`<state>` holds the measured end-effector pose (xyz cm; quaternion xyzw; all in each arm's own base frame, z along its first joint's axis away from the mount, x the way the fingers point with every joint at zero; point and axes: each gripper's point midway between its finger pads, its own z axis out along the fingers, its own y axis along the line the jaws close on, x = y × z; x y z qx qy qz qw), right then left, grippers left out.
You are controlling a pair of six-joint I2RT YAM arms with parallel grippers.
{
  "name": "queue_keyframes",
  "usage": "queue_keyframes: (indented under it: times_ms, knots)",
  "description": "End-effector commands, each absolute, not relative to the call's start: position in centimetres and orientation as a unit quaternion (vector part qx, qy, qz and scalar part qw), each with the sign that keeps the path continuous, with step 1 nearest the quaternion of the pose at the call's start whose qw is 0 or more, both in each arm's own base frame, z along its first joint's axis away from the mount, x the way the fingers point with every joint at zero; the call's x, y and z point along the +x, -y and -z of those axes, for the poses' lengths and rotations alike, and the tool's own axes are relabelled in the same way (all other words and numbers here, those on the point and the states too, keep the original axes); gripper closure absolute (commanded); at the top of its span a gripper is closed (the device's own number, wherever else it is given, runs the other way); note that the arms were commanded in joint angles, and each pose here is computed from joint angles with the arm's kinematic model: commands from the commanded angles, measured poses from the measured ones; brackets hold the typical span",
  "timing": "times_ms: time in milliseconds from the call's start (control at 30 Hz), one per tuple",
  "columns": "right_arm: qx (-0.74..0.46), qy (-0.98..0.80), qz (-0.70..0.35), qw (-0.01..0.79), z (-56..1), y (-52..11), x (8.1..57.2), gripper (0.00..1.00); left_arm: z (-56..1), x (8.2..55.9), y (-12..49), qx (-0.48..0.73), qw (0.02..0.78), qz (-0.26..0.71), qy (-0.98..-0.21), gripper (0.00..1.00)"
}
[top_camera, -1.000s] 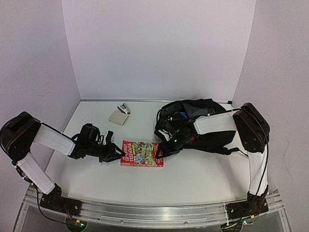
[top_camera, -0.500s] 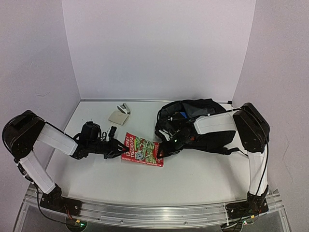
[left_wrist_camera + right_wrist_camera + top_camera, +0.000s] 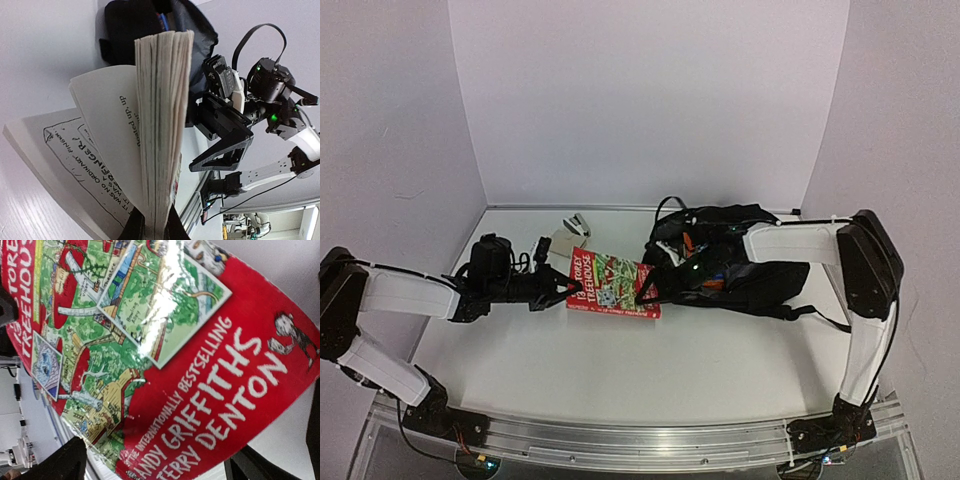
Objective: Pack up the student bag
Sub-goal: Pick up the book from the center of the board.
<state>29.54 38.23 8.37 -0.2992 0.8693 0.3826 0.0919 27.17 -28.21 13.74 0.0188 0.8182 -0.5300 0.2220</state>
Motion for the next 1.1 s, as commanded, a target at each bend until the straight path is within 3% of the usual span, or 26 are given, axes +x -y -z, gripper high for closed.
queue_keyframes:
  times_ms: [0, 233, 467, 633, 900, 1067]
  knots:
    - [-0.254, -0.838, -0.472, 0.097, -15.4, -36.9, 30.5, 0.02, -22.8, 29.2, 27.8, 0.031, 0.311, 0.586, -0.748, 1.0]
    - [-0.249, -0.793, -0.549, 0.084, -20.7, -36.8, 30.0, 0.02, -28.0, 28.9, 27.1, 0.048, 0.345, 0.615, -0.707, 1.0]
    - [-0.244, -0.764, -0.596, 0.043, -22.4, -37.8, 29.3, 0.03, -30.5, 28.1, 27.2, 0.07, 0.357, 0.642, -0.675, 1.0]
    - [-0.252, -0.746, -0.613, 0.065, -24.8, -38.3, 29.6, 0.2, -30.3, 27.3, 27.8, 0.09, 0.34, 0.659, -0.665, 1.0]
    - [-0.243, -0.752, -0.604, 0.101, -25.9, -38.9, 31.6, 0.38, -30.4, 25.9, 28.5, 0.128, 0.315, 0.684, -0.645, 1.0]
    - [-0.241, -0.751, -0.604, 0.115, -26.8, -38.9, 32.2, 0.66, -29.8, 25.9, 28.8, 0.131, 0.308, 0.679, -0.654, 0.98]
